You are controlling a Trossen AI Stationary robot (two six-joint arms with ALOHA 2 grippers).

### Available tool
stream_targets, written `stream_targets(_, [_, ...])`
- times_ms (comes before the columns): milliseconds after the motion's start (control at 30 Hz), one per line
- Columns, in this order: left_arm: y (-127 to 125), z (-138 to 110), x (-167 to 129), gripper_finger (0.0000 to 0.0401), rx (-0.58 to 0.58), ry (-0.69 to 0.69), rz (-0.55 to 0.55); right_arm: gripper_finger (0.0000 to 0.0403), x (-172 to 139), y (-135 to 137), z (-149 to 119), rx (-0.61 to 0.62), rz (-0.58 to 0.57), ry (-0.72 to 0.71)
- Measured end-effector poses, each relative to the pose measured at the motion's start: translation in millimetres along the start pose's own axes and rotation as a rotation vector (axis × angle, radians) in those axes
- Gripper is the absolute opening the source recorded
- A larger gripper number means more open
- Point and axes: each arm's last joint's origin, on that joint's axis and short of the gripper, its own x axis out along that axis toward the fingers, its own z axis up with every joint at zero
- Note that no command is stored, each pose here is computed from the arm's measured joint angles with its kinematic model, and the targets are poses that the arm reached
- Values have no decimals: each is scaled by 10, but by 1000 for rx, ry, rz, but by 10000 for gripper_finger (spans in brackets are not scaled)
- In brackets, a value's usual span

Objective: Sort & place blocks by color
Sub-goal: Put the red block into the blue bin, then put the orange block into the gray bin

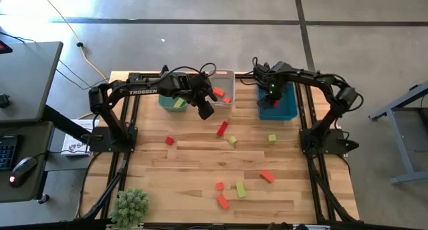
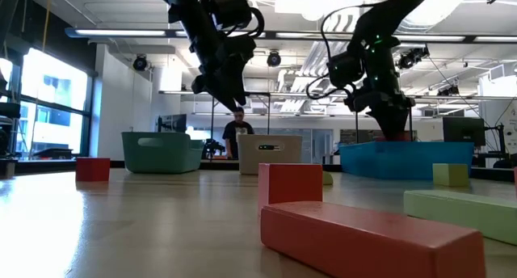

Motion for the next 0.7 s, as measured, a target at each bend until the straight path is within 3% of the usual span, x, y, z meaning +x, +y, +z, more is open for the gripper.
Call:
stream_targets(333, [-33, -8, 2, 168, 9, 2, -5, 141, 10, -4, -2, -31, 7, 13])
stream_targets(700, [-111, -29, 4, 168, 28, 5, -15, 187, 10, 1, -3, 59, 25, 17])
